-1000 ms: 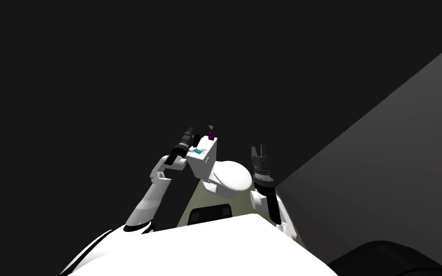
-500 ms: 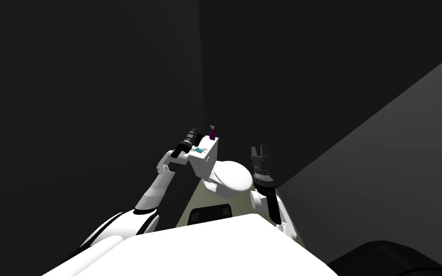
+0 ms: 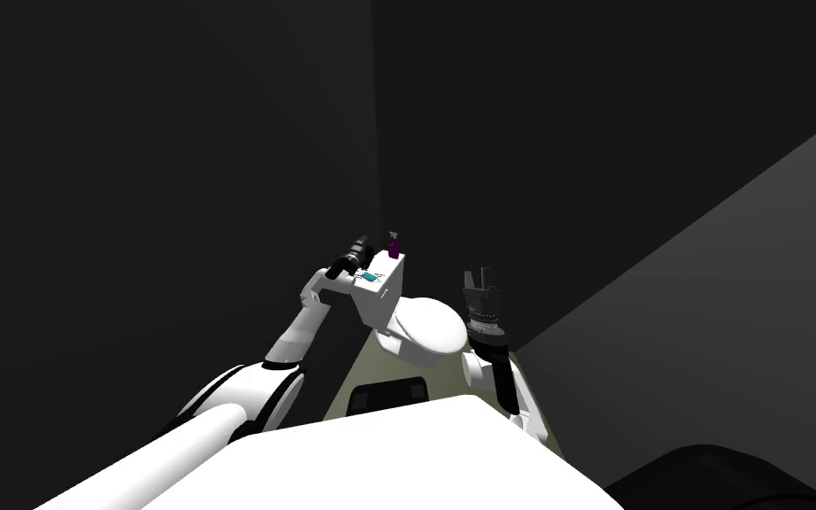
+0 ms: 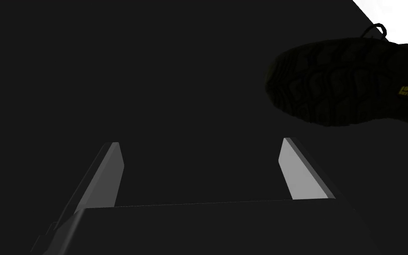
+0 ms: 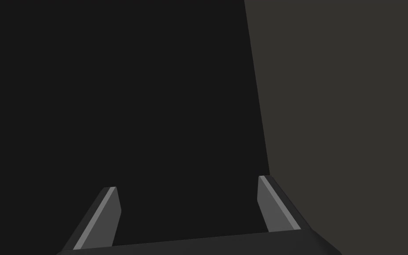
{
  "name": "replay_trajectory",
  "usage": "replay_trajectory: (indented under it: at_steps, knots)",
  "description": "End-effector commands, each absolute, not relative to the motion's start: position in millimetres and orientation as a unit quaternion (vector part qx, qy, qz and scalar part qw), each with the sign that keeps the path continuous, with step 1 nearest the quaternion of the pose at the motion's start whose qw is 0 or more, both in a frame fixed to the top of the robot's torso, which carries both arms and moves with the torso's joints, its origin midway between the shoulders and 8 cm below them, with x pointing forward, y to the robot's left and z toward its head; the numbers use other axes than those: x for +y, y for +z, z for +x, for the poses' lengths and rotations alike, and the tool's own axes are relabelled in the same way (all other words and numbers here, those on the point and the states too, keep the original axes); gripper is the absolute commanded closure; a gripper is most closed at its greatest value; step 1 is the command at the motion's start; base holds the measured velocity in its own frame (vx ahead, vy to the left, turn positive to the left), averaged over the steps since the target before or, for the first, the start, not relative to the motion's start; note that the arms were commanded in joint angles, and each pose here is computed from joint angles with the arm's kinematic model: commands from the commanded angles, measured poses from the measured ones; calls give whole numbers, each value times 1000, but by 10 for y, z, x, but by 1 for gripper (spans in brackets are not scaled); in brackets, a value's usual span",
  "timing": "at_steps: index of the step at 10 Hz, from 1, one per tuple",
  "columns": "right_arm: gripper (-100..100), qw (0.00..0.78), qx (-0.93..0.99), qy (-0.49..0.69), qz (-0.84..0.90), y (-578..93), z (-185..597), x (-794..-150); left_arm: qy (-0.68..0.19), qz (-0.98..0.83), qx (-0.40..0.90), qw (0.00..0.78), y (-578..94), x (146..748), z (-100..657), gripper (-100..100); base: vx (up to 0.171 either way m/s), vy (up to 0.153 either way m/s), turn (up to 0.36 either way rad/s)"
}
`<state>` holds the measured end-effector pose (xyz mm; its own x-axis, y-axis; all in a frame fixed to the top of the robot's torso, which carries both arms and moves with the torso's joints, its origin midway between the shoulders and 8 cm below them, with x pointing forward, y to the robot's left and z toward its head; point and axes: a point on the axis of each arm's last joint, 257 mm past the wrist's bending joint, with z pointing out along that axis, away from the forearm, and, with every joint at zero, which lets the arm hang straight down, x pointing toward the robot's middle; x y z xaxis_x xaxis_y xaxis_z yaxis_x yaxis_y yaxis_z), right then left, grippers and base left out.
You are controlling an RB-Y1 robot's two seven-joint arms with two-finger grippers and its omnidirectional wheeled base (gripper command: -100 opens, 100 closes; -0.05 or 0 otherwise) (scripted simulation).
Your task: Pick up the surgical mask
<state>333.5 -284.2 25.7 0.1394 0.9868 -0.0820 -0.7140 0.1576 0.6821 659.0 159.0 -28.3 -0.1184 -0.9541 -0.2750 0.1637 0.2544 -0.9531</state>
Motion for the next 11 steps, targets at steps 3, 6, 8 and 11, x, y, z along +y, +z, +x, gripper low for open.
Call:
replay_trajectory:
  at_steps: [3, 6, 8, 11]
  knots:
    - [0, 711, 270, 598, 253, 257, 3335, -2842, -469, -374, 588, 543, -398, 1536, 6782, -100, -1, -13, 35]
    - [0, 711, 270, 598, 253, 257, 3335, -2842, -443, -389, 617, 521, -481, 1402, 6962, -100, -2, -19, 63]
    - [0, 711, 270, 598, 253, 257, 3335, -2842, -427, -401, 628, 512, -590, 1429, 7002, -100, 1, -13, 11]
    - [0, 711, 270, 598, 253, 257, 3335, -2842, -398, -415, 657, 488, -667, 1280, 7115, -100, 3, -13, 57]
